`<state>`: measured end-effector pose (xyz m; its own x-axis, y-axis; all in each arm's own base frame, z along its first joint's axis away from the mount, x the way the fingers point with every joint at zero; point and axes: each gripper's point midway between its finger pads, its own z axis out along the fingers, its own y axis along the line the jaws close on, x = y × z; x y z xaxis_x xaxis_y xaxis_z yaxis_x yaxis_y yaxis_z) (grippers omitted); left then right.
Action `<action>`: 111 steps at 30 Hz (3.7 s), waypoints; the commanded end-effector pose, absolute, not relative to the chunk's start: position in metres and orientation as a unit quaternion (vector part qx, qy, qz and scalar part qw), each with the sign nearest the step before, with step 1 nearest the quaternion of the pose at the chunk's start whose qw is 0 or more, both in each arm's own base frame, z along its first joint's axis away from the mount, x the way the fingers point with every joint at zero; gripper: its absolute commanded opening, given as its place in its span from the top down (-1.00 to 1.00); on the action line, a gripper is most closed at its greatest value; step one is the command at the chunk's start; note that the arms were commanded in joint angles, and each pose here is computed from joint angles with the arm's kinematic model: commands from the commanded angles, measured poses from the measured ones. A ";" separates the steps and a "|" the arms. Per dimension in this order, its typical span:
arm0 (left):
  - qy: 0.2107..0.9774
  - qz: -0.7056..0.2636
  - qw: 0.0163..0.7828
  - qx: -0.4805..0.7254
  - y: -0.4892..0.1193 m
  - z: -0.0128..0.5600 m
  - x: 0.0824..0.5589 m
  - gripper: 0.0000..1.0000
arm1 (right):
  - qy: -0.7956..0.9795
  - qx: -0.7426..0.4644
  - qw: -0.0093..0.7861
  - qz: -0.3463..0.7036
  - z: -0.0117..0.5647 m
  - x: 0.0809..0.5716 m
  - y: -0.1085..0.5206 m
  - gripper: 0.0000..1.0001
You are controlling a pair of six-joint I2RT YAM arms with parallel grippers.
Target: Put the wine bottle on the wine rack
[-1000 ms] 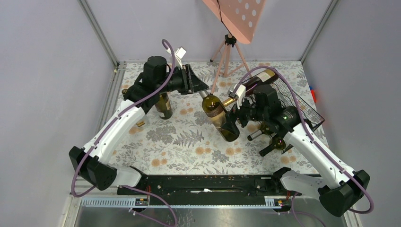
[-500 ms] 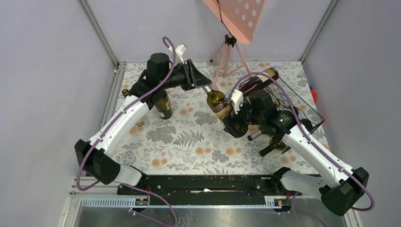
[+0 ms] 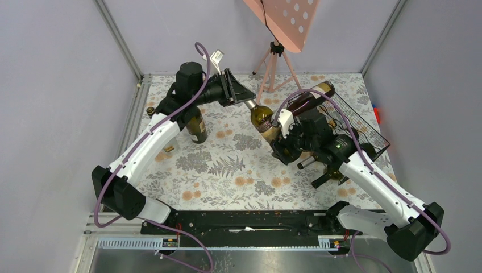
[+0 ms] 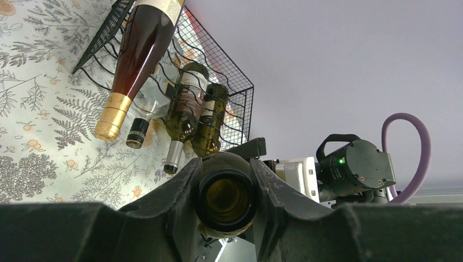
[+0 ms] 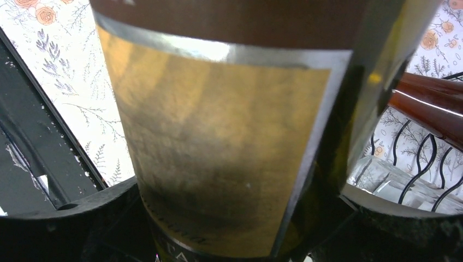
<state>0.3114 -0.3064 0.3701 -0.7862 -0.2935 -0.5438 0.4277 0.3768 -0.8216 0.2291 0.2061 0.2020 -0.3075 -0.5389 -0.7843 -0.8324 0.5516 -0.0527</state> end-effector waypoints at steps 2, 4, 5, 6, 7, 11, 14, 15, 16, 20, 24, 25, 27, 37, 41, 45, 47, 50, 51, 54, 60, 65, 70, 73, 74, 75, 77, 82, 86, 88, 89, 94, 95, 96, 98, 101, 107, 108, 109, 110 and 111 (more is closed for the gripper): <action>0.706 -0.602 0.366 0.075 -0.302 0.421 0.303 0.90 | 0.763 -0.455 0.430 0.164 0.217 0.229 0.200 0.54; 0.714 -0.583 0.376 0.094 -0.299 0.413 0.302 0.66 | 0.756 -0.460 0.439 0.159 0.220 0.227 0.197 0.96; 0.717 -0.572 0.385 0.109 -0.297 0.409 0.302 0.45 | 0.753 -0.463 0.440 0.157 0.220 0.225 0.195 1.00; 0.720 -0.560 0.392 0.121 -0.296 0.406 0.302 0.29 | 0.751 -0.468 0.440 0.155 0.219 0.223 0.193 1.00; 0.721 -0.547 0.402 0.138 -0.294 0.404 0.302 0.13 | 0.748 -0.474 0.439 0.154 0.218 0.220 0.191 1.00; 0.727 -0.491 0.429 0.215 -0.286 0.391 0.299 -0.49 | 0.737 -0.502 0.421 0.166 0.208 0.203 0.187 1.00; 0.717 -0.447 0.454 0.283 -0.278 0.386 0.293 -0.67 | 0.733 -0.527 0.388 0.188 0.197 0.185 0.187 1.00; 0.710 -0.435 0.463 0.305 -0.275 0.386 0.290 -0.71 | 0.732 -0.533 0.376 0.196 0.193 0.180 0.188 1.00; 0.702 -0.426 0.468 0.327 -0.273 0.385 0.286 -0.74 | 0.733 -0.539 0.360 0.204 0.189 0.174 0.188 1.00; 0.655 -0.376 0.493 0.432 -0.267 0.383 0.267 -0.82 | 0.735 -0.557 0.310 0.231 0.173 0.157 0.188 1.00; 0.609 -0.325 0.483 0.538 -0.267 0.373 0.238 -0.86 | 0.738 -0.561 0.285 0.244 0.163 0.149 0.189 1.00; 0.599 -0.311 0.477 0.563 -0.267 0.368 0.231 -0.87 | 0.737 -0.562 0.285 0.246 0.162 0.149 0.189 1.00; 0.586 -0.282 0.463 0.602 -0.267 0.357 0.220 -0.89 | 0.738 -0.562 0.280 0.248 0.158 0.147 0.189 1.00; 0.498 -0.145 0.416 0.747 -0.278 0.312 0.203 -0.95 | 0.739 -0.562 0.270 0.254 0.142 0.140 0.186 1.00; 0.476 -0.108 0.388 0.782 -0.290 0.293 0.201 -0.93 | 0.739 -0.563 0.265 0.258 0.142 0.138 0.186 1.00; 0.455 -0.079 0.352 0.814 -0.298 0.271 0.198 -0.85 | 0.738 -0.565 0.263 0.259 0.142 0.136 0.186 1.00; 0.450 -0.065 0.339 0.823 -0.299 0.261 0.200 -0.81 | 0.738 -0.565 0.264 0.260 0.142 0.136 0.186 1.00; 0.449 -0.049 0.330 0.829 -0.301 0.250 0.205 -0.76 | 0.738 -0.565 0.262 0.260 0.141 0.135 0.185 1.00; 0.448 -0.046 0.327 0.831 -0.300 0.247 0.206 -0.75 | 0.738 -0.565 0.263 0.259 0.141 0.135 0.185 1.00; 0.445 -0.033 0.321 0.835 -0.300 0.237 0.211 -0.69 | 0.738 -0.565 0.264 0.258 0.140 0.135 0.184 1.00; 0.443 -0.023 0.312 0.841 -0.304 0.224 0.216 -0.52 | 0.739 -0.565 0.259 0.258 0.138 0.135 0.184 1.00; 0.440 -0.018 0.309 0.843 -0.308 0.220 0.218 -0.44 | 0.741 -0.565 0.256 0.259 0.137 0.135 0.184 1.00; 0.442 -0.007 0.298 0.846 -0.309 0.212 0.220 -0.29 | 0.740 -0.565 0.257 0.258 0.137 0.135 0.185 1.00; 0.444 -0.001 0.290 0.848 -0.308 0.207 0.222 -0.12 | 0.740 -0.566 0.256 0.258 0.137 0.135 0.184 1.00; 0.445 0.000 0.289 0.848 -0.308 0.206 0.222 -0.07 | 0.740 -0.565 0.257 0.258 0.138 0.135 0.184 1.00; 0.446 0.000 0.287 0.848 -0.308 0.204 0.222 -0.04 | 0.740 -0.565 0.256 0.258 0.137 0.135 0.184 1.00; 0.448 -0.001 0.284 0.848 -0.308 0.202 0.222 0.05 | 0.740 -0.566 0.258 0.258 0.138 0.135 0.184 1.00; 0.460 0.000 0.278 0.843 -0.309 0.197 0.221 0.62 | 0.741 -0.565 0.259 0.254 0.137 0.136 0.183 0.88; 0.485 -0.001 0.274 0.831 -0.306 0.194 0.220 1.00 | 0.744 -0.562 0.265 0.247 0.137 0.139 0.182 0.25; 0.495 -0.005 0.274 0.824 -0.304 0.193 0.218 1.00 | 0.745 -0.559 0.270 0.243 0.137 0.140 0.181 -0.04; 0.499 -0.007 0.276 0.821 -0.303 0.193 0.218 1.00 | 0.746 -0.558 0.272 0.241 0.137 0.141 0.181 -0.19; 0.502 -0.009 0.294 0.814 -0.298 0.195 0.215 1.00 | 0.751 -0.553 0.275 0.233 0.137 0.143 0.179 -0.95; 0.501 -0.009 0.297 0.813 -0.297 0.197 0.214 1.00 | 0.752 -0.552 0.277 0.229 0.137 0.145 0.178 -0.99; 0.502 -0.008 0.300 0.811 -0.296 0.198 0.214 1.00 | 0.753 -0.551 0.280 0.225 0.137 0.145 0.177 -0.99; 0.506 -0.008 0.303 0.808 -0.292 0.197 0.214 1.00 | 0.755 -0.549 0.288 0.215 0.139 0.148 0.174 -0.99; 0.519 -0.005 0.310 0.797 -0.282 0.201 0.220 1.00 | 0.756 -0.547 0.304 0.193 0.143 0.153 0.168 -0.99; 0.557 -0.040 0.339 0.757 -0.268 0.218 0.230 1.00 | 0.763 -0.511 0.373 0.132 0.164 0.173 0.149 -0.99; 0.565 -0.047 0.346 0.748 -0.265 0.223 0.232 1.00 | 0.766 -0.499 0.386 0.125 0.169 0.178 0.145 -0.99; 0.572 -0.054 0.352 0.739 -0.263 0.226 0.234 1.00 | 0.768 -0.486 0.398 0.122 0.176 0.182 0.143 -0.99; 0.580 -0.062 0.359 0.728 -0.262 0.231 0.236 1.00 | 0.772 -0.470 0.411 0.119 0.183 0.187 0.139 -0.99; 0.588 -0.070 0.367 0.718 -0.260 0.236 0.239 1.00 | 0.775 -0.455 0.422 0.120 0.191 0.191 0.135 -0.99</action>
